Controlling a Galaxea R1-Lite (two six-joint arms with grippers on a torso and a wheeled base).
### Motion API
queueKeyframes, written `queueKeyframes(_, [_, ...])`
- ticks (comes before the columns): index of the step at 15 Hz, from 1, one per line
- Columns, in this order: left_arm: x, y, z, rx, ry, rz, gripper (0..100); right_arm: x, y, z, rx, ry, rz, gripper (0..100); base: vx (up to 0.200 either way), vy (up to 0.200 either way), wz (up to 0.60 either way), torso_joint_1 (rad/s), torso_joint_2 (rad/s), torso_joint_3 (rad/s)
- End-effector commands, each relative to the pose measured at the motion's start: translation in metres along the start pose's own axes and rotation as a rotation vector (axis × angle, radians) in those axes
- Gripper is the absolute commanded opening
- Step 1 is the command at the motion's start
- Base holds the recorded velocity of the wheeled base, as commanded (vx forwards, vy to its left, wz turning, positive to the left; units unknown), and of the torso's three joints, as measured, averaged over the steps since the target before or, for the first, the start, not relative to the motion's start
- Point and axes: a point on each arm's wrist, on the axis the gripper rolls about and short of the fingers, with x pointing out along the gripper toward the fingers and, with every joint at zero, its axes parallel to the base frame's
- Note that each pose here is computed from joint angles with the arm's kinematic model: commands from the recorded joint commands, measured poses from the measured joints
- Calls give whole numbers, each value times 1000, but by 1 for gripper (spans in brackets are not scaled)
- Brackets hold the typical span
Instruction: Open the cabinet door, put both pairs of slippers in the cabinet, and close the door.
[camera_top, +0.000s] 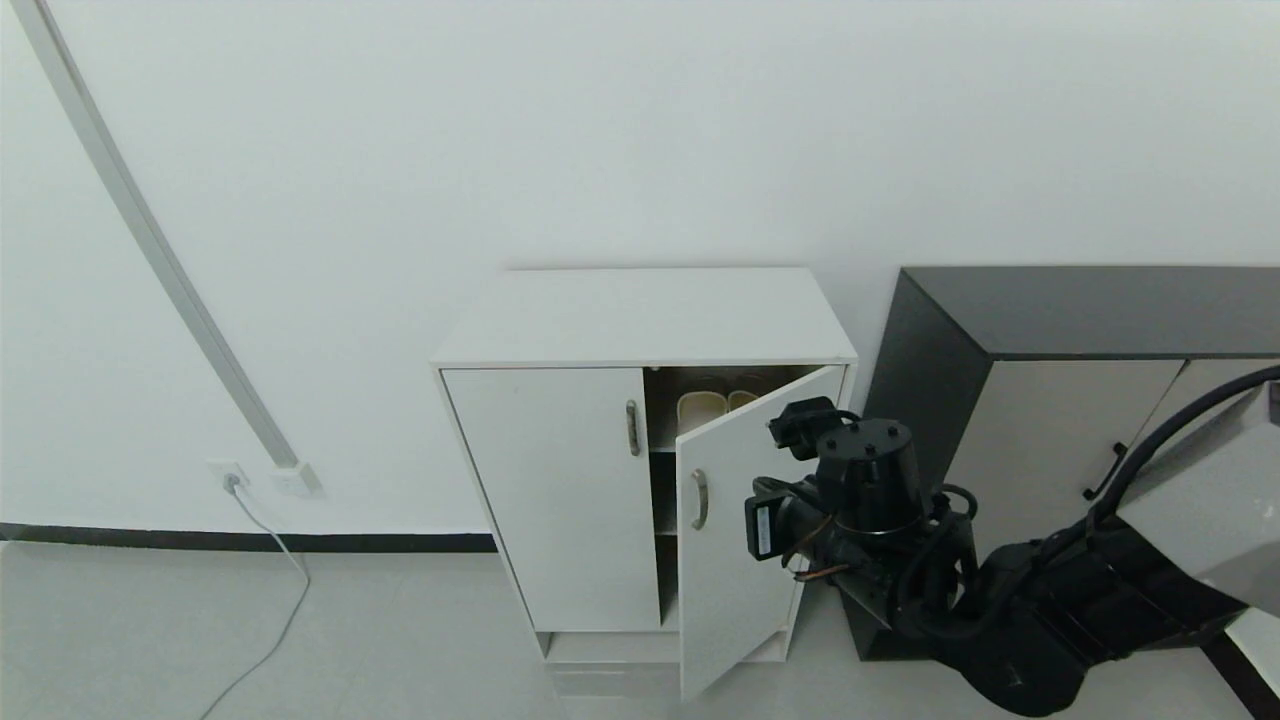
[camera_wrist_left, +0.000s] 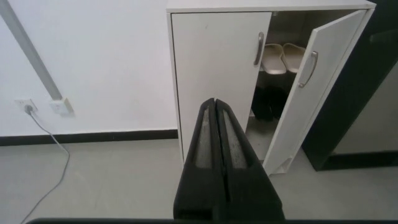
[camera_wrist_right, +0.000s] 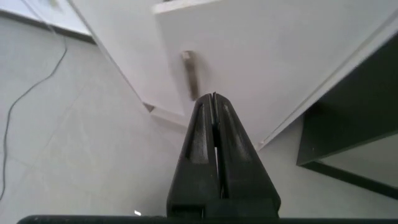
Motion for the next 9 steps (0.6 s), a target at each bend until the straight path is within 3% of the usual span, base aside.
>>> queueKeyframes(1, [0,0,0,0,1,0,0,-13,-10,-11,-9,9,23,0,0,0,0,0,0,0])
queueKeyframes(4, [0,0,0,0,1,0,0,-33,-18,-24,-5,9,75,0,0,0,0,0,0,0])
queueKeyframes(9, [0,0,0,0,1,0,0,-48,-26,-38,1,-23,83,0,200,0,0,-3,0,4])
